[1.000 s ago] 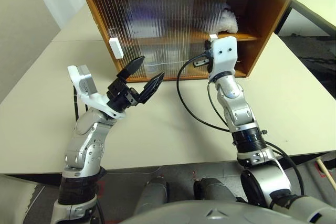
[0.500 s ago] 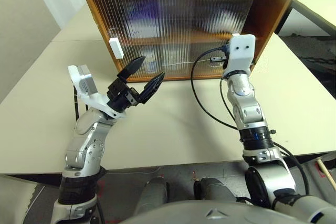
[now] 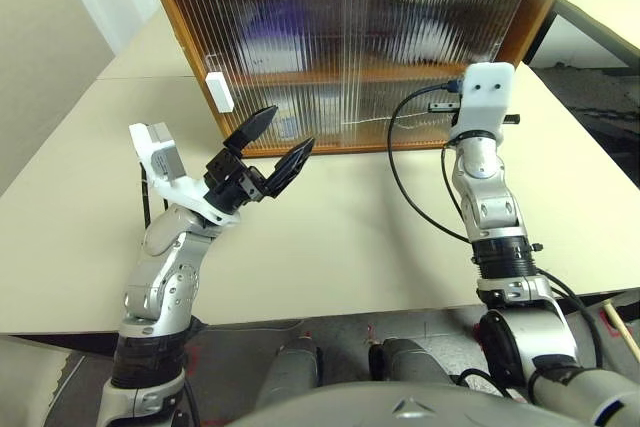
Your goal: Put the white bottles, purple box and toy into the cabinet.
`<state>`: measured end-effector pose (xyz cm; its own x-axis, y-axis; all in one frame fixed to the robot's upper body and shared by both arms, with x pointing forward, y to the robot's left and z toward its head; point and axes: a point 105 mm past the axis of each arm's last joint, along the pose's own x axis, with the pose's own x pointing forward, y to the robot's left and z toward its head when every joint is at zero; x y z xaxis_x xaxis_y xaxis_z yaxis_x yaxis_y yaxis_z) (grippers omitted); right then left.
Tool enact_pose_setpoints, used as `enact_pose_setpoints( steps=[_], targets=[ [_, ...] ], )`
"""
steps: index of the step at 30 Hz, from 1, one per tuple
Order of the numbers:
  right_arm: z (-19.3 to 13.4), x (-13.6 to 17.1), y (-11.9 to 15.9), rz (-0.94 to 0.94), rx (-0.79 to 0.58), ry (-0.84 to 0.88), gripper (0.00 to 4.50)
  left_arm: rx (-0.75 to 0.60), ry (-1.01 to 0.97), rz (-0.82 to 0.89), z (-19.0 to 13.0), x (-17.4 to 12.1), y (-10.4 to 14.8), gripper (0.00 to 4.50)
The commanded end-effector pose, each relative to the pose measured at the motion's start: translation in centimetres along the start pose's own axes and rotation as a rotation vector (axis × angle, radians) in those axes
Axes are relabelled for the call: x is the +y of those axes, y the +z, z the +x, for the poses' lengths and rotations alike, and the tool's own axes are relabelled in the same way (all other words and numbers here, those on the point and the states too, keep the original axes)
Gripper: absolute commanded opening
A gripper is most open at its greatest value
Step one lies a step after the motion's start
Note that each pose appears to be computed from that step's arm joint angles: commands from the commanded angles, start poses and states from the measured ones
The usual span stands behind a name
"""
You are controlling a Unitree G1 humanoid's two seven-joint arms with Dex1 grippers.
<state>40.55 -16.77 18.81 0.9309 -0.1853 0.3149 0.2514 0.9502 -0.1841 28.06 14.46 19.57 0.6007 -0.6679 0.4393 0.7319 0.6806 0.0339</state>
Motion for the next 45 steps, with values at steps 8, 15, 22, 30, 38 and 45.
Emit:
enact_pose_setpoints(
  steps=[8,15,22,30,38,45],
  targets=[
    [0.5,-2.3,0.2,-0.074,-0.029,-0.120,0.02,0.002,-0.014,0.002,0.3,0.1,-0.1,4.50],
    [0.4,-2.9,0.0,-0.075,-0.017,-0.135,0.02,0.000,-0.018,-0.003,0.5,0.2,-0.3,4.50],
    [-0.9,0.8,1.7,0.171,-0.121,0.234,0.40,-0.003,-0.020,-0.004,0.6,0.3,-0.3,4.50],
    [-4.0,1.7,2.5,0.327,-0.181,0.493,3.15,-0.001,-0.018,-0.005,0.4,0.3,-0.4,4.50],
    [-7.6,-3.2,-3.0,0.171,-0.055,0.474,4.46,0.031,0.119,0.004,-2.8,1.5,-1.2,4.50],
    [-10.0,-5.6,-5.5,0.165,0.011,0.470,4.46,0.064,0.357,0.100,-6.8,3.3,-2.6,4.50]
  ],
)
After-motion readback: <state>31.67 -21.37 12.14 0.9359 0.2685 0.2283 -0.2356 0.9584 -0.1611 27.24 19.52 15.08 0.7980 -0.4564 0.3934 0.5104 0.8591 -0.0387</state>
